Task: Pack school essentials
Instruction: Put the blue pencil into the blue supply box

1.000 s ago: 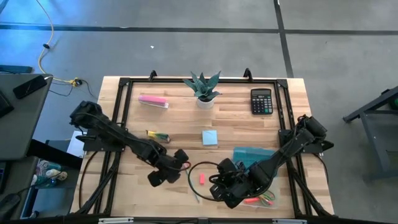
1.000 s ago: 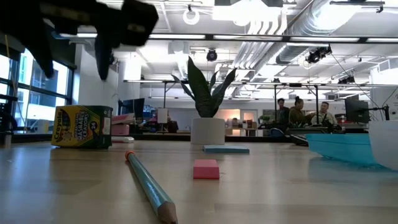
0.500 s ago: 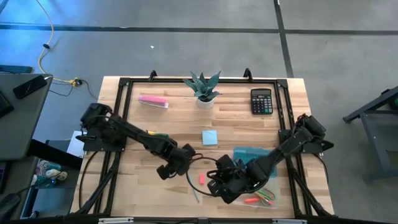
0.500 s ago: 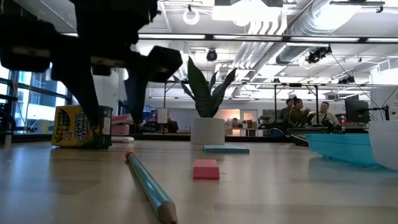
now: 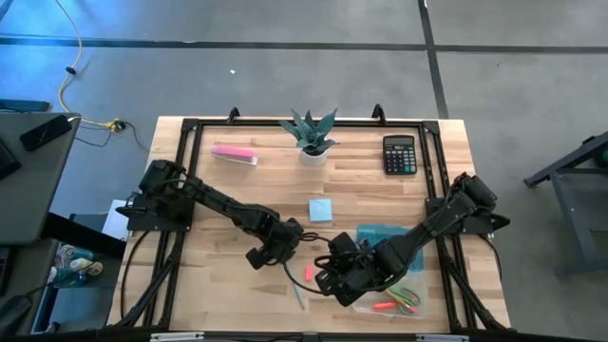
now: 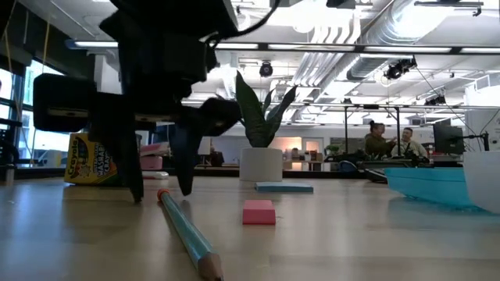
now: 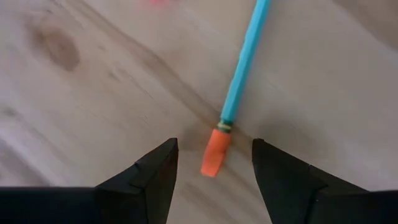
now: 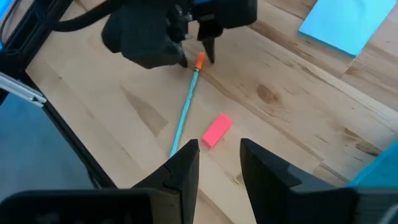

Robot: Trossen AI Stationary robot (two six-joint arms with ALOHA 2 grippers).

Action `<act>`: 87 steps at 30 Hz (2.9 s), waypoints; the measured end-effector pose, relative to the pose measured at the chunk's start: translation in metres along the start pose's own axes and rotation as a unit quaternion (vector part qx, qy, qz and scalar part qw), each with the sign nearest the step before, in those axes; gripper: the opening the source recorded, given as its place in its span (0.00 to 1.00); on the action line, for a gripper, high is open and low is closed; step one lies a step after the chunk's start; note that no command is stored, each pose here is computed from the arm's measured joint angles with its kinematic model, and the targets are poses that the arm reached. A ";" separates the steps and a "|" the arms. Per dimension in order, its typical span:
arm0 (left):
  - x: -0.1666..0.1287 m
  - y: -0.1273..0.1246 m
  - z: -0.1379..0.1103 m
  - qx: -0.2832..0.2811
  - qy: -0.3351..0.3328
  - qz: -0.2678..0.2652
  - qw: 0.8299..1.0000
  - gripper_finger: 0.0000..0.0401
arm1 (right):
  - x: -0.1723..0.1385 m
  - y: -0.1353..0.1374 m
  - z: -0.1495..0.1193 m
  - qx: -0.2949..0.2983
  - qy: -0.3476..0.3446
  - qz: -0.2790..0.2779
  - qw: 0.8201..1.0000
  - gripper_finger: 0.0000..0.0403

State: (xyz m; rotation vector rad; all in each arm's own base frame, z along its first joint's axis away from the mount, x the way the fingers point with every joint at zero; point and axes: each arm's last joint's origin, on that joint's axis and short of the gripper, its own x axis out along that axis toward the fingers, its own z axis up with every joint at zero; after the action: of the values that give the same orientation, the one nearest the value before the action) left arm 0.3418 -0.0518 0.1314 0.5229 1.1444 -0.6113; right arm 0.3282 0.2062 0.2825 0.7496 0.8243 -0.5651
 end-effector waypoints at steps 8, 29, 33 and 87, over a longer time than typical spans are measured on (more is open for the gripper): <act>0.009 0.006 -0.007 -0.020 -0.008 -0.039 0.999 0.41 | 0.003 -0.002 0.006 0.003 -0.002 -0.007 1.000 0.27; 0.011 0.004 -0.007 -0.088 -0.015 -0.067 0.994 0.04 | -0.005 0.001 -0.010 0.047 0.006 0.004 0.999 0.27; 0.007 0.003 -0.006 -0.099 -0.023 -0.075 0.992 0.05 | -0.009 0.003 -0.013 0.050 0.008 0.009 0.999 0.27; -0.065 0.020 0.039 -0.274 -0.293 -0.036 0.915 0.04 | -0.122 -0.011 -0.104 -0.036 -0.414 0.150 0.897 0.27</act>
State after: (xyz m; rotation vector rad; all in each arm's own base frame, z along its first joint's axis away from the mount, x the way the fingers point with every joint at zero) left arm 0.3635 -0.0515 0.2068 -0.1873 0.7079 -0.4357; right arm 0.2058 0.2993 0.3296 0.4772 -0.0670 -0.5038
